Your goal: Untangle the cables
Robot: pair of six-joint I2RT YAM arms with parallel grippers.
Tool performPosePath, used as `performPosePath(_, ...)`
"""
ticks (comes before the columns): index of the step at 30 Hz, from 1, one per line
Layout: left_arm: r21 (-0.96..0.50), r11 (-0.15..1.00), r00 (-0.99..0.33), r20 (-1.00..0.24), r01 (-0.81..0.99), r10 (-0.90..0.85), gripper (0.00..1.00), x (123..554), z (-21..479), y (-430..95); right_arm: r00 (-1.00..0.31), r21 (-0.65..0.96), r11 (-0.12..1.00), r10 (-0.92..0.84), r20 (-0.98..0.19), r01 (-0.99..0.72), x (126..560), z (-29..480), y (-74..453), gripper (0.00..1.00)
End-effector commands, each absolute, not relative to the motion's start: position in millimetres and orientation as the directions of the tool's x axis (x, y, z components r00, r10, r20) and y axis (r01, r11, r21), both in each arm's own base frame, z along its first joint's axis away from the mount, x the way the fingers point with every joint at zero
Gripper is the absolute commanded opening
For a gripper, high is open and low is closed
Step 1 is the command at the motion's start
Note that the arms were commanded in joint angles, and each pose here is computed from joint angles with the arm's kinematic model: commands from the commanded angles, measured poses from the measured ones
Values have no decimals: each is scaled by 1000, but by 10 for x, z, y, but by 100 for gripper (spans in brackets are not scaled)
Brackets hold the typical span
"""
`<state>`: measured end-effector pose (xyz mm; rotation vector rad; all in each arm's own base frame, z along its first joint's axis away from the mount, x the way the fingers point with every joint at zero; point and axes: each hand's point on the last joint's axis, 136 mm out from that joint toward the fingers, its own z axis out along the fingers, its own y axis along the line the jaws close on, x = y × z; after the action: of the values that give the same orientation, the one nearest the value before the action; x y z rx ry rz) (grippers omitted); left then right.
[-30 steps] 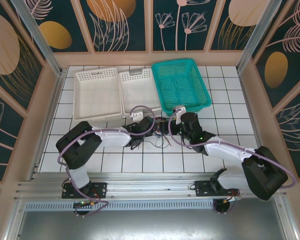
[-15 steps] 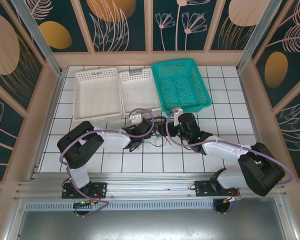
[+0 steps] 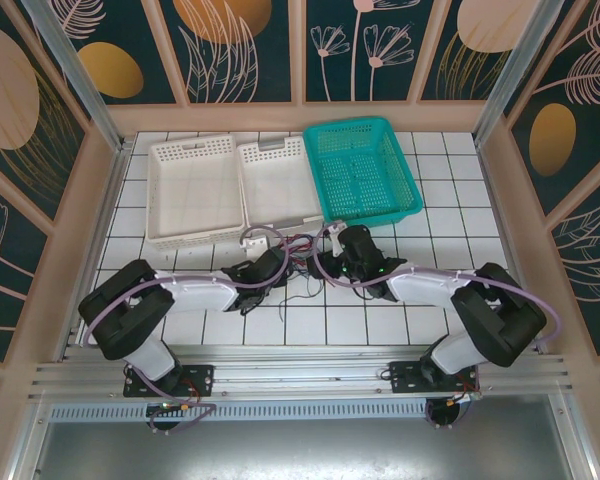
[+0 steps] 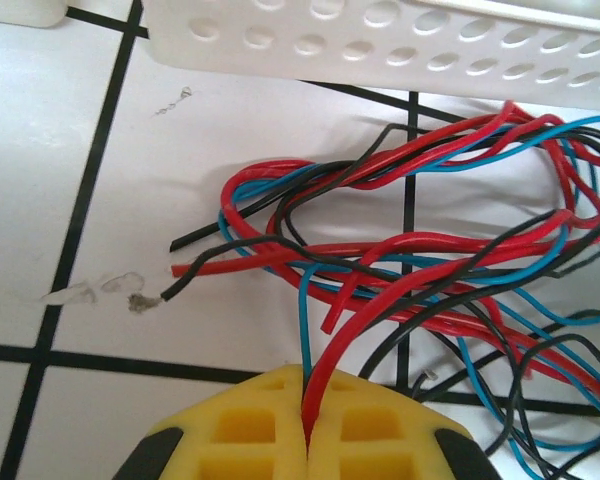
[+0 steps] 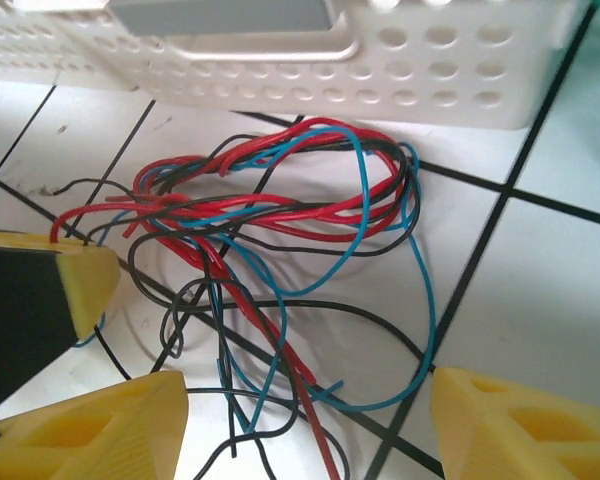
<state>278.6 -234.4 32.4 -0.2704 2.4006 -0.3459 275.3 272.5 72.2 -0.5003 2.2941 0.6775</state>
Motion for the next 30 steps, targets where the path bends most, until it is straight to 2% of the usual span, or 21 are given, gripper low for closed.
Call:
performPosePath(1, -356, 932, -750, -596, -74, -287, 0, 2698, 403, -2354, -686, 346, 750, -192, -702, -564, 2721, 752, 2900, 63)
performPosePath(12, -505, 855, -737, -621, 116, -267, 0, 2519, 826, -2501, -700, 351, 738, -224, -678, -577, 2677, 635, 3098, 53)
performPosePath(25, -592, 761, -722, -645, 266, -249, 0, 2331, 1169, -2593, -701, 387, 716, -200, -685, -582, 2648, 656, 3190, 50)
performPosePath(30, -597, 756, -705, -656, 267, -269, 0, 2332, 1241, -2549, -707, 379, 728, -202, -678, -571, 2658, 607, 3192, 35)
